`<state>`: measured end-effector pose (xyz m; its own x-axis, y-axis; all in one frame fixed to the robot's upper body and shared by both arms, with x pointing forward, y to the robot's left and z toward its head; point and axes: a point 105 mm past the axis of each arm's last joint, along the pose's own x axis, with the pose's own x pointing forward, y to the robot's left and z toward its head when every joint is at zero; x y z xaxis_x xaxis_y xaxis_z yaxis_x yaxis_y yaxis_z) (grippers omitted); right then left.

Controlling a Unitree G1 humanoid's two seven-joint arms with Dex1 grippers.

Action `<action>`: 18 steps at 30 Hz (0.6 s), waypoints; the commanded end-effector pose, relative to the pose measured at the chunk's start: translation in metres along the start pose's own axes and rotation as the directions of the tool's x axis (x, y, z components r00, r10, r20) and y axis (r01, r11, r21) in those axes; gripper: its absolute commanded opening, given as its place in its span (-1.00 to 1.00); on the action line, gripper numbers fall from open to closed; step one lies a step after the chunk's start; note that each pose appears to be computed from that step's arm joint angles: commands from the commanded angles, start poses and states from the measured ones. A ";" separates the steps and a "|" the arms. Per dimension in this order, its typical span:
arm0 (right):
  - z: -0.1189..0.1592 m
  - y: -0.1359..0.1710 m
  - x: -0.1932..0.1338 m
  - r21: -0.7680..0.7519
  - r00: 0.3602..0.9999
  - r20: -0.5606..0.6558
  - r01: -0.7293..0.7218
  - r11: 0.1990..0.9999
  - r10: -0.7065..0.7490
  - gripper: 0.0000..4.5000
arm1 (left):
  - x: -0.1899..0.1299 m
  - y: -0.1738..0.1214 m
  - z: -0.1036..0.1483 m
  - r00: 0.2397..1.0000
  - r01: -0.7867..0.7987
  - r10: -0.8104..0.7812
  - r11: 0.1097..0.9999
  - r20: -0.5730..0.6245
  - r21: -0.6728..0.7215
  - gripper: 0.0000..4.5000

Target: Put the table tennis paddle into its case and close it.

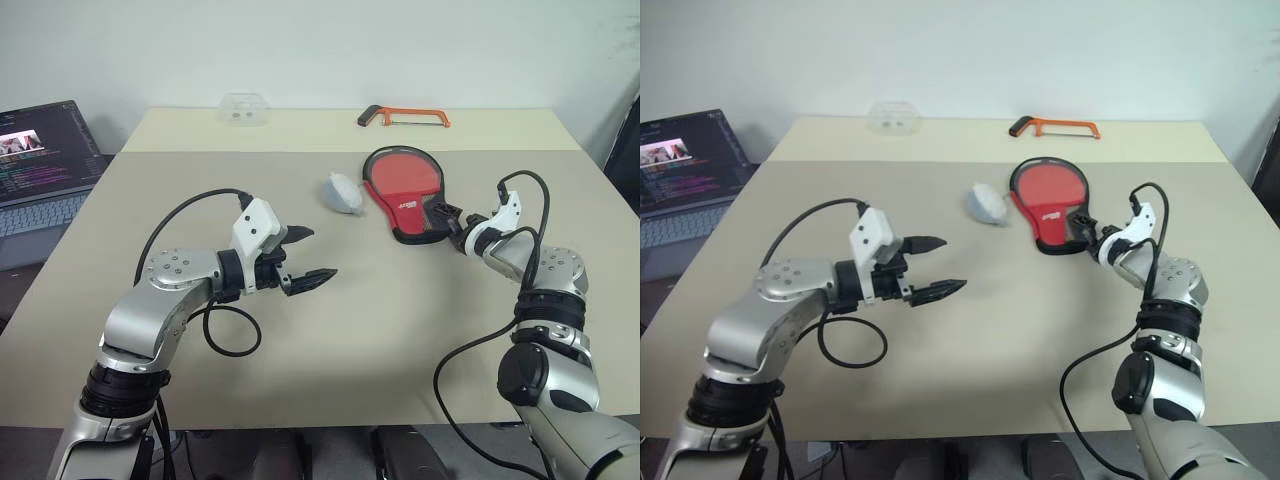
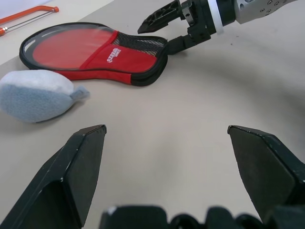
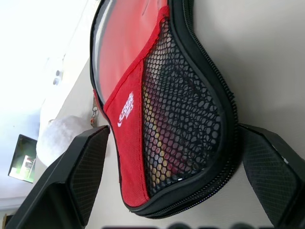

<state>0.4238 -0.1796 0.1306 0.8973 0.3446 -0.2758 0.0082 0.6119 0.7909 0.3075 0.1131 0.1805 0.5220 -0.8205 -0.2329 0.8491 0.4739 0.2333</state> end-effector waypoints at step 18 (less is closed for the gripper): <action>-0.022 0.008 0.014 -0.013 0.998 -0.069 -0.007 1.000 0.006 -0.98 | 0.002 -0.001 0.011 1.000 -0.006 0.004 0.998 0.021 0.062 1.00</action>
<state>0.4262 -0.1565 0.1206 0.8663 0.3938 -0.3074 0.0036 0.6105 0.7920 0.3077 0.1107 0.1792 0.5205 -0.8202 -0.2373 0.8496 0.4697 0.2400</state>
